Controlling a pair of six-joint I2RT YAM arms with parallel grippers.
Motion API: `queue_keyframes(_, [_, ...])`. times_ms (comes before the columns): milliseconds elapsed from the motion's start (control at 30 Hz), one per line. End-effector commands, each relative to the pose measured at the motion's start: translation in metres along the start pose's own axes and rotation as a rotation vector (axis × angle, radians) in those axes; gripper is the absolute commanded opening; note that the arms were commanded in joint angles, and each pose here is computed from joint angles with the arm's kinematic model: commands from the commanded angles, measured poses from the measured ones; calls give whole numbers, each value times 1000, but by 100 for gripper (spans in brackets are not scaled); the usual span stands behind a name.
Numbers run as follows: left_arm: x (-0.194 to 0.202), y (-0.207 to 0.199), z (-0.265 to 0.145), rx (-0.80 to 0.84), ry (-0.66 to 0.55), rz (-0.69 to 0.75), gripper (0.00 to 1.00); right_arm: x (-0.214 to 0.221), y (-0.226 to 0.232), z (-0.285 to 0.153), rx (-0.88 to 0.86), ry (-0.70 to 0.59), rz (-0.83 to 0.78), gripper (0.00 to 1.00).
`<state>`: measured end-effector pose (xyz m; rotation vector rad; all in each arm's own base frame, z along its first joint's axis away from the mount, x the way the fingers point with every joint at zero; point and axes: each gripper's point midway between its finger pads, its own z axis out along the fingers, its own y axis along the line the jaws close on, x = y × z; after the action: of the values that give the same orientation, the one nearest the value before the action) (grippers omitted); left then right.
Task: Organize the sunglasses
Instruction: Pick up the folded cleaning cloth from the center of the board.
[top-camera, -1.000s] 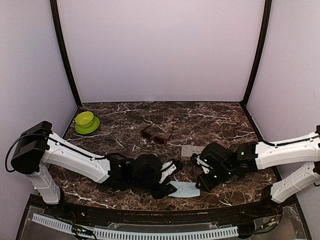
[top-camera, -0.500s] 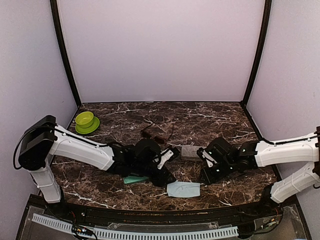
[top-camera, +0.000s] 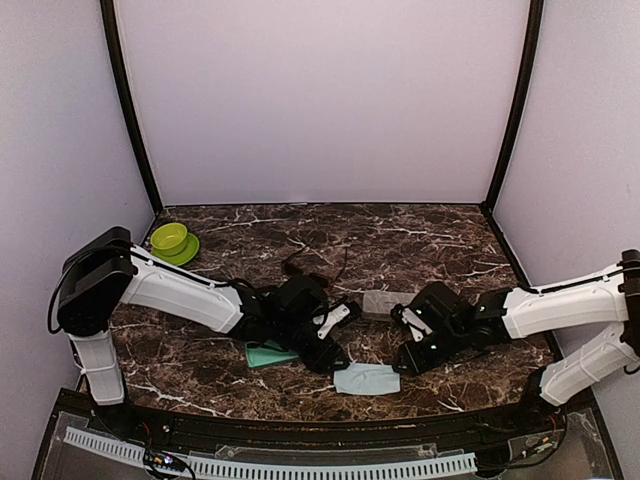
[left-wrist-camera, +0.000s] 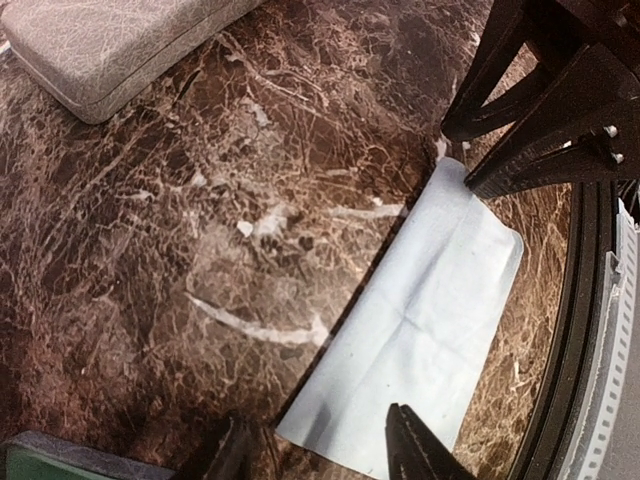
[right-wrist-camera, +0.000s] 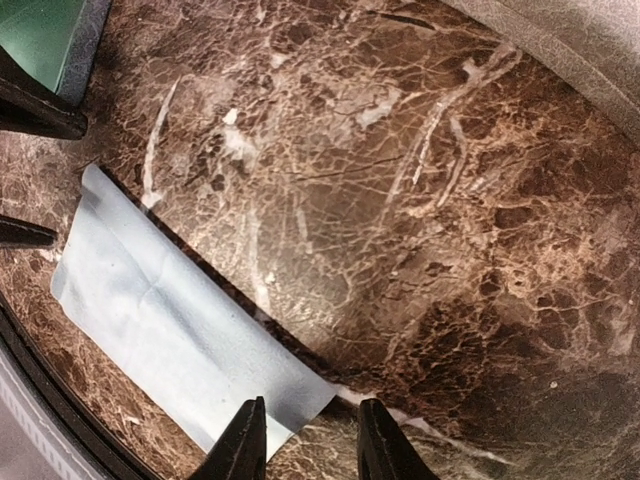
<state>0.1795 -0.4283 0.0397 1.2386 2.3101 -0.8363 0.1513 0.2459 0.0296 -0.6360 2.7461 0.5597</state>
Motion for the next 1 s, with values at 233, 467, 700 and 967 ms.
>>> queue_keyframes(233, [4, -1, 3, 35, 49, -1, 41, 0, -1, 8, -27, -4, 4, 30])
queue_keyframes(467, [12, 4, 9, 17, 77, -3, 34, 0, -5, 10, -20, -2, 9, 28])
queue_keyframes(700, [14, 6, 11, 13, 87, -2, 27, -2, -6, 10, -21, -5, 5, 25])
queue_keyframes(967, [15, 5, 10, 11, 99, -11, 22, 1, -1, 12, -54, 7, 3, 21])
